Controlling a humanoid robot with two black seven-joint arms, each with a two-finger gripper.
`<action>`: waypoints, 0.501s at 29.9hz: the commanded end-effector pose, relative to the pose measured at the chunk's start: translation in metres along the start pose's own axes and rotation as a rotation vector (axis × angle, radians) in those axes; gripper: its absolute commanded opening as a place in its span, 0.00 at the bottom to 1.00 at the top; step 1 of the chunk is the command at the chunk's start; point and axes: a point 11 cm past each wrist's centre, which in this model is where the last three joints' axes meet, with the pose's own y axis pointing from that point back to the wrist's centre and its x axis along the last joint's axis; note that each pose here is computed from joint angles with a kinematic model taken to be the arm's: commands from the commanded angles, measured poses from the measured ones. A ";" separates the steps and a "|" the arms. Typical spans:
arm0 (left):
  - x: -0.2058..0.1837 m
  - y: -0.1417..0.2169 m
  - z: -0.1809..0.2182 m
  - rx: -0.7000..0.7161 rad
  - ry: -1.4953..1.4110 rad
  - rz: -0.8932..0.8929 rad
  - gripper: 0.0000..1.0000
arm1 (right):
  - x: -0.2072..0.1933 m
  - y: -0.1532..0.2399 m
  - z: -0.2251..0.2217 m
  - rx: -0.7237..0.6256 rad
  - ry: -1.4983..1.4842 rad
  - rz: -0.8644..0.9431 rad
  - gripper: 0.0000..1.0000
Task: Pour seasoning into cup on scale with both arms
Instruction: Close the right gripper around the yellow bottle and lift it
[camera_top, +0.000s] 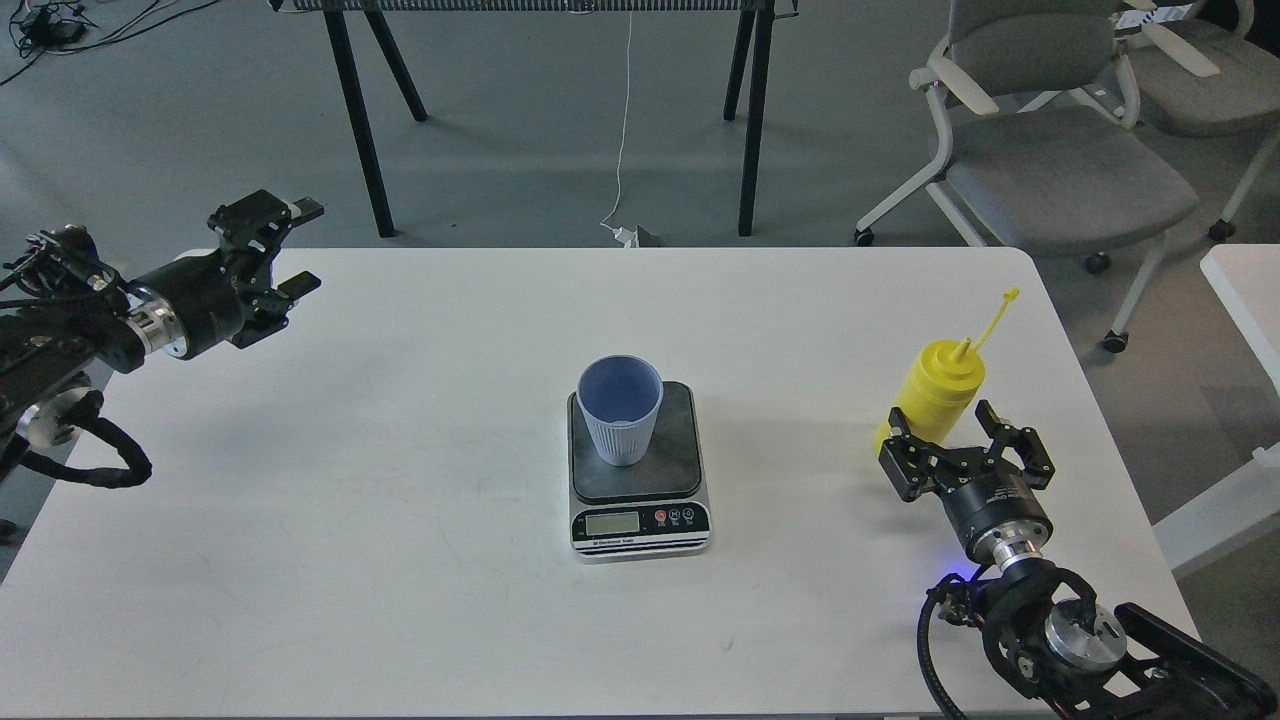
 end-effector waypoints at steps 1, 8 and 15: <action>0.000 0.000 0.000 0.001 0.000 0.000 0.98 | 0.002 -0.004 0.001 0.005 0.013 0.003 1.00; 0.000 0.000 -0.001 0.002 0.001 0.000 0.98 | 0.005 -0.012 0.007 0.008 0.025 0.008 0.97; -0.001 0.002 -0.005 0.009 0.005 -0.001 0.98 | 0.003 -0.016 0.009 0.000 0.048 0.000 0.90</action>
